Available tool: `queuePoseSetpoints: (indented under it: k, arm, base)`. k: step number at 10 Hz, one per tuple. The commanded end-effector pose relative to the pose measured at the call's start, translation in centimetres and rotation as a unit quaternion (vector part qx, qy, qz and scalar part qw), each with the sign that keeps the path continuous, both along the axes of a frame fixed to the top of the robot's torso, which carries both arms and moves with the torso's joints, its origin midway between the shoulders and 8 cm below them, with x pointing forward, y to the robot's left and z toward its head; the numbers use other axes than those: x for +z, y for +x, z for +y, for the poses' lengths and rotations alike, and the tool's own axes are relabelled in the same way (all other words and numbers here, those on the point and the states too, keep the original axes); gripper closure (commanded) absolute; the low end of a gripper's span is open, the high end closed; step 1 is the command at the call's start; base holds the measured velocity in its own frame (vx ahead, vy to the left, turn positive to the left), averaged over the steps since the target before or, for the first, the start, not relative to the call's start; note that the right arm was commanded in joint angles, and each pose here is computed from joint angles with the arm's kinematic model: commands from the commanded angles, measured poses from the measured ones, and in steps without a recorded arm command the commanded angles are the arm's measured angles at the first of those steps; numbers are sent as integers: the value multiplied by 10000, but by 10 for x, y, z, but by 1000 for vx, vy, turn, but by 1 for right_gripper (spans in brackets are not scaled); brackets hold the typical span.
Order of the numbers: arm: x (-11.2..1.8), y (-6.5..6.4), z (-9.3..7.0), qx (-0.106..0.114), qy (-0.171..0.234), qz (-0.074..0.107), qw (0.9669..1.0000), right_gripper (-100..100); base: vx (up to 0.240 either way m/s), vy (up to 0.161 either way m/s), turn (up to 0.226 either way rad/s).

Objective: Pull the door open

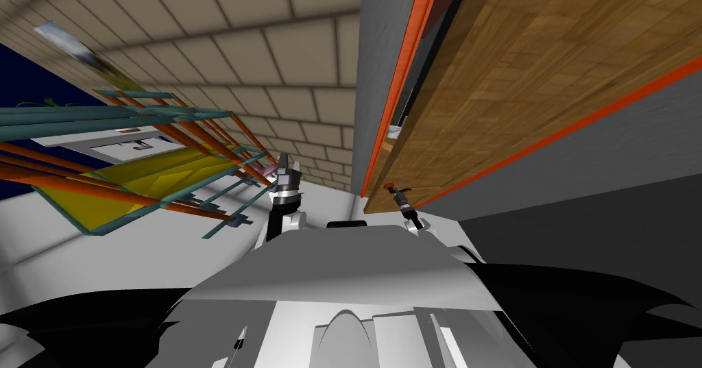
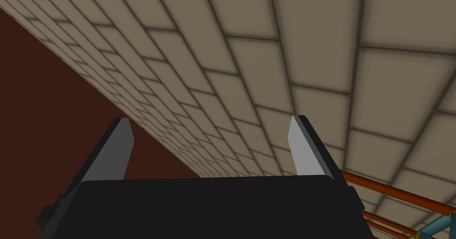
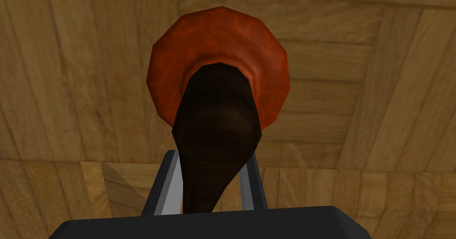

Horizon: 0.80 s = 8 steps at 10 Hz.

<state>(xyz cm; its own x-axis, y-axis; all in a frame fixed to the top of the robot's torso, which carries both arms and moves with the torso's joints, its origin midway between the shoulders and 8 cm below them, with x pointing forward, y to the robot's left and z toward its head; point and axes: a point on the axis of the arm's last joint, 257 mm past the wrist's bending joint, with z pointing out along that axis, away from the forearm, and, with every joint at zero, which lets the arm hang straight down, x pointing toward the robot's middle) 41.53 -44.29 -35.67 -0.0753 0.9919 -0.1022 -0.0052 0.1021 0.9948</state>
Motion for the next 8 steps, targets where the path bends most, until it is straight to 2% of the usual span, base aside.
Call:
queuePoseSetpoints:
  k: [1, 2, 3, 6, 8]
  arm:
    - [2, -9, -1, 120, 0, -15, 9999, 100]
    - [0, -5, 1, 75, 6, -4, 10000, 100]
    - [-2, -16, -1, 146, 16, 4, 9999, 100]
    - [-1, -31, -6, 243, 8, -6, 9997, 100]
    - [-1, -31, -6, 243, 8, -6, 9997, 100]
  base:
    - [-194, -92, 104]
    - [-85, -36, 25]
    - [-126, -48, 169]
    - [-189, -103, 172]
    - [-100, -33, 7]
